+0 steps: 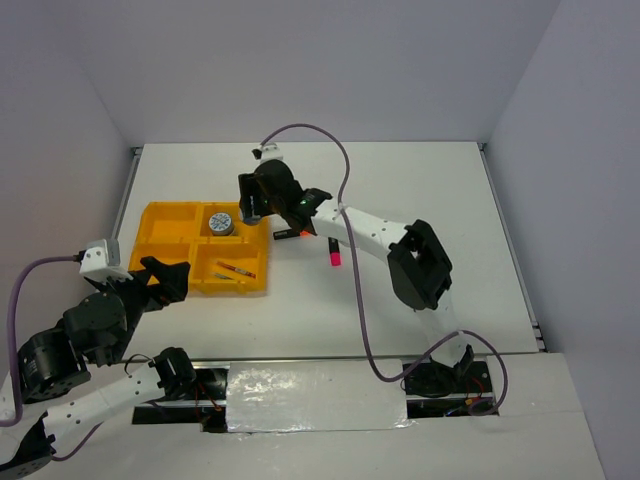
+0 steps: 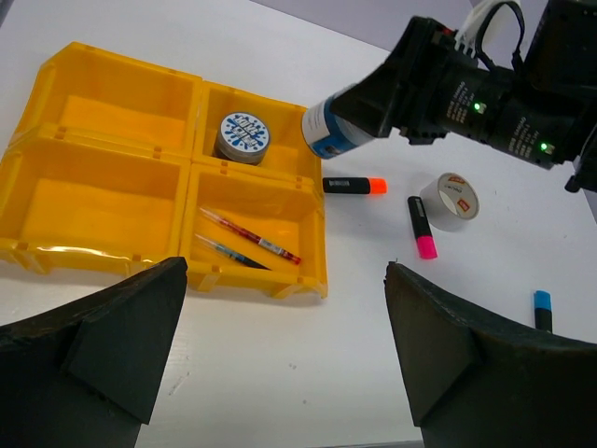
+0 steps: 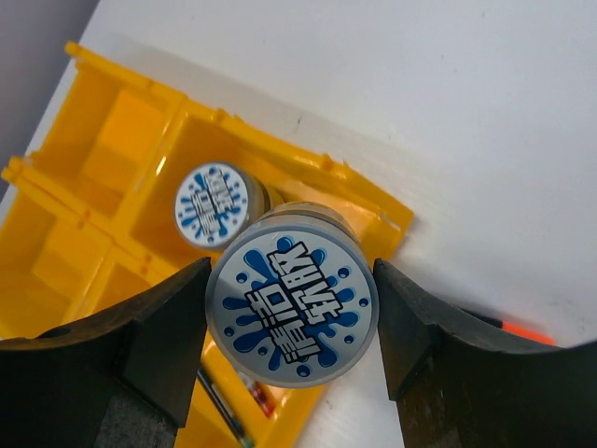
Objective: Sort the stationery into containers
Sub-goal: Place the stationery in the storage box.
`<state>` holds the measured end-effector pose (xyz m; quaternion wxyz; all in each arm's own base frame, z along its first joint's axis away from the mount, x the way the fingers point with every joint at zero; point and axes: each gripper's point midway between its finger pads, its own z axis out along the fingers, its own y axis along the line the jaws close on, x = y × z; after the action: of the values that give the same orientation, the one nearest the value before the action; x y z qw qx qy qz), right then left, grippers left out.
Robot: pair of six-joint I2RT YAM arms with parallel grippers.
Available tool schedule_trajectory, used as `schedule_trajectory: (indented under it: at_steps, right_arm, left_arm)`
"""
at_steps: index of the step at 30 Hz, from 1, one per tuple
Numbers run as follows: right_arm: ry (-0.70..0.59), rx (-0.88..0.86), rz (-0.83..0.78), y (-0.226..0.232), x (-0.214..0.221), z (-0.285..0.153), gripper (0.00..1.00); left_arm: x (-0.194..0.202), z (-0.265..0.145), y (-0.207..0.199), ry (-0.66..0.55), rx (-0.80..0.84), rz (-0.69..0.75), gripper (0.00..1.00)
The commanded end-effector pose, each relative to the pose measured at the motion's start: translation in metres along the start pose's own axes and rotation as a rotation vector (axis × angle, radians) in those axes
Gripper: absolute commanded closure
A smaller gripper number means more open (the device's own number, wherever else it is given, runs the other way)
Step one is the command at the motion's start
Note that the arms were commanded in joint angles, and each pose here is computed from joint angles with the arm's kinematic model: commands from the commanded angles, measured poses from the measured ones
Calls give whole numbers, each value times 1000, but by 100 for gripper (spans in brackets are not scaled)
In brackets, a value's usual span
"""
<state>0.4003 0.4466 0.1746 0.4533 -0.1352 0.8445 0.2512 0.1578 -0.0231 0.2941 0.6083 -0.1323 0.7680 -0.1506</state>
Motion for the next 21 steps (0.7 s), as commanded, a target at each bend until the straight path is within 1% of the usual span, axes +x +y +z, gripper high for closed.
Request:
schedule_trajectory:
  at_steps: [1,3,8,13,19,21]
  right_arm:
    - [-117,25,12,17,-41,4,79]
    - [-102,57,5,13,-35,15,79]
    - [-77,44,-11,18,-20,34,78]
    - [-67,24,-23,26,-10,42,77]
    - [-62,21,-31,28,-9,46,74]
    - [-64,22,-36,27,-11,46,70]
  left_arm:
    - [-4,1,-5,-17,18,-6,1]
    - [-5,0,-5,-20,23,-10,1]
    - [-6,-1,-6,-21,34,-12,1]
    - [-5,0,-8,-17,39,-6,1]
    - [-4,1,-9,-12,43,1,1]
    - [-4,0,-9,-14,44,-1,1]
